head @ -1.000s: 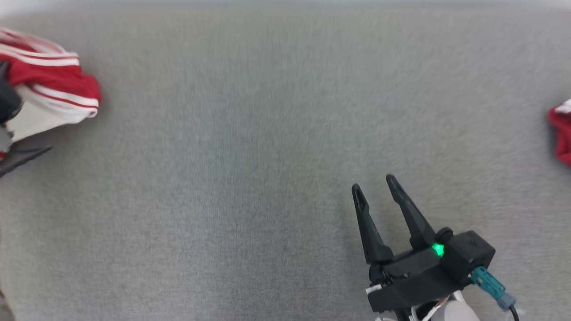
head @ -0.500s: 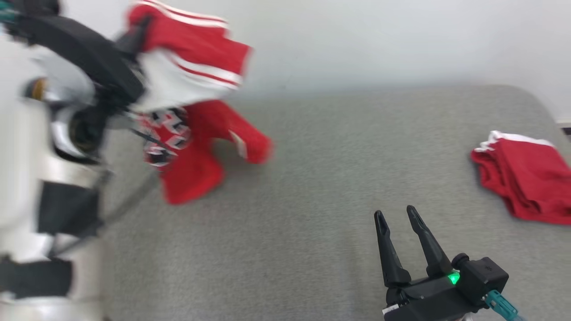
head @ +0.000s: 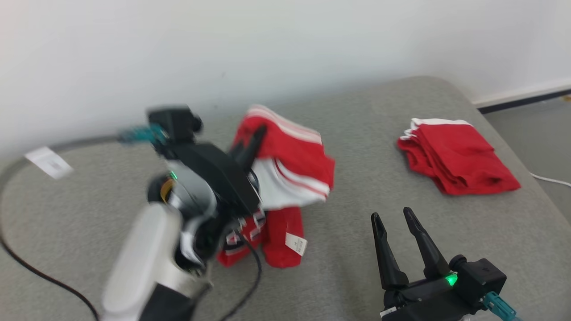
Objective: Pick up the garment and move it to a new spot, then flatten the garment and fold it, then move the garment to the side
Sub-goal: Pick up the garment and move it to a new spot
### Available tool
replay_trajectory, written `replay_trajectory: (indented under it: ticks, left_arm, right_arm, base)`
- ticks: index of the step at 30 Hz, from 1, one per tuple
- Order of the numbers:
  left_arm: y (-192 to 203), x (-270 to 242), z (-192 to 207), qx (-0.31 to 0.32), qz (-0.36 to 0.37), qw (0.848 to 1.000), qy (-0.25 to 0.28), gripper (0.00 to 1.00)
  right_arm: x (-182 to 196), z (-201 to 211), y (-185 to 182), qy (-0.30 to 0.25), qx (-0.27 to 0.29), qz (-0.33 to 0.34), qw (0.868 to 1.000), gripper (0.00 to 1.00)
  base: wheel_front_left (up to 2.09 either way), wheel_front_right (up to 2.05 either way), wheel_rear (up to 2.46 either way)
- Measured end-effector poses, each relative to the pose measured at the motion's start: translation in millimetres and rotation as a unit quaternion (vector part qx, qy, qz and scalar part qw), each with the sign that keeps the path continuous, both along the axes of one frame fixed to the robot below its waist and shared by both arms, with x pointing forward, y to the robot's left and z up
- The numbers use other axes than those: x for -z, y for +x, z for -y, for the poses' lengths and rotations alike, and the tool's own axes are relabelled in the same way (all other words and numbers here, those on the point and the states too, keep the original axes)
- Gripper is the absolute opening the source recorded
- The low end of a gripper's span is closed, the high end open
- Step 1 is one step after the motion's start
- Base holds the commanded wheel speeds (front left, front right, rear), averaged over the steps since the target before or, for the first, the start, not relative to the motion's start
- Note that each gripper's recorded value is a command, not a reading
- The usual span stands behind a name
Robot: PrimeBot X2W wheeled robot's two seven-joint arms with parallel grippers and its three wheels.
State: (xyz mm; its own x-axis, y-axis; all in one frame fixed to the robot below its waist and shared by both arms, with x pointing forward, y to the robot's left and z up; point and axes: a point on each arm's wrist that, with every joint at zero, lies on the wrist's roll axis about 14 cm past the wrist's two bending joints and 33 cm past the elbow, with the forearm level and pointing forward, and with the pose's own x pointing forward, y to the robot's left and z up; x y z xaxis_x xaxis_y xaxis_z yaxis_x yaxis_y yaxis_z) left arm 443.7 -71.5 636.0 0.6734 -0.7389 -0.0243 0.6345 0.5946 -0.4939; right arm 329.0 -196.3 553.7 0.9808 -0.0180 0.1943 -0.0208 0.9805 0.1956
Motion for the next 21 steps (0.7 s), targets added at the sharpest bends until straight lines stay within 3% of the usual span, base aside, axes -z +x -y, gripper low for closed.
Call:
replay_trajectory:
  ticks: [4, 10, 11, 12, 18, 21]
  left_arm:
    - [-13, 57, 25, 0.015, -0.052, 0.998, 0.038, 0.0]
    - [-31, 143, 36, 0.037, -0.102, 0.982, 0.158, 0.02]
    - [-33, 151, 36, 0.038, -0.108, 0.979, 0.168, 0.78]
    - [-33, 156, 35, 0.039, -0.108, 0.978, 0.175, 1.0]
    - [-29, 158, 25, 0.016, -0.081, 0.98, 0.181, 1.0]
    - [-24, 141, 20, -0.006, -0.046, 0.987, 0.152, 1.0]
  right_arm:
    - [2, 9, -7, 0.0, 0.016, -0.004, 1.0, 1.0]
    - [5, 17, -13, -0.001, 0.032, -0.011, 0.999, 1.0]
    - [5, 18, -13, -0.001, 0.034, -0.012, 0.999, 1.0]
    - [6, 19, -13, -0.001, 0.035, -0.012, 0.999, 1.0]
    - [8, 16, -10, 0.0, 0.029, -0.015, 0.999, 1.0]
    - [9, 11, -7, 0.001, 0.019, -0.016, 1.0, 1.0]
  base:
    - [0.0, 0.0, 0.0]
    - [0.0, 0.0, 0.0]
    - [0.0, 0.0, 0.0]
    - [0.0, 0.0, 0.0]
    - [0.0, 0.0, 0.0]
    - [0.0, 0.0, 0.0]
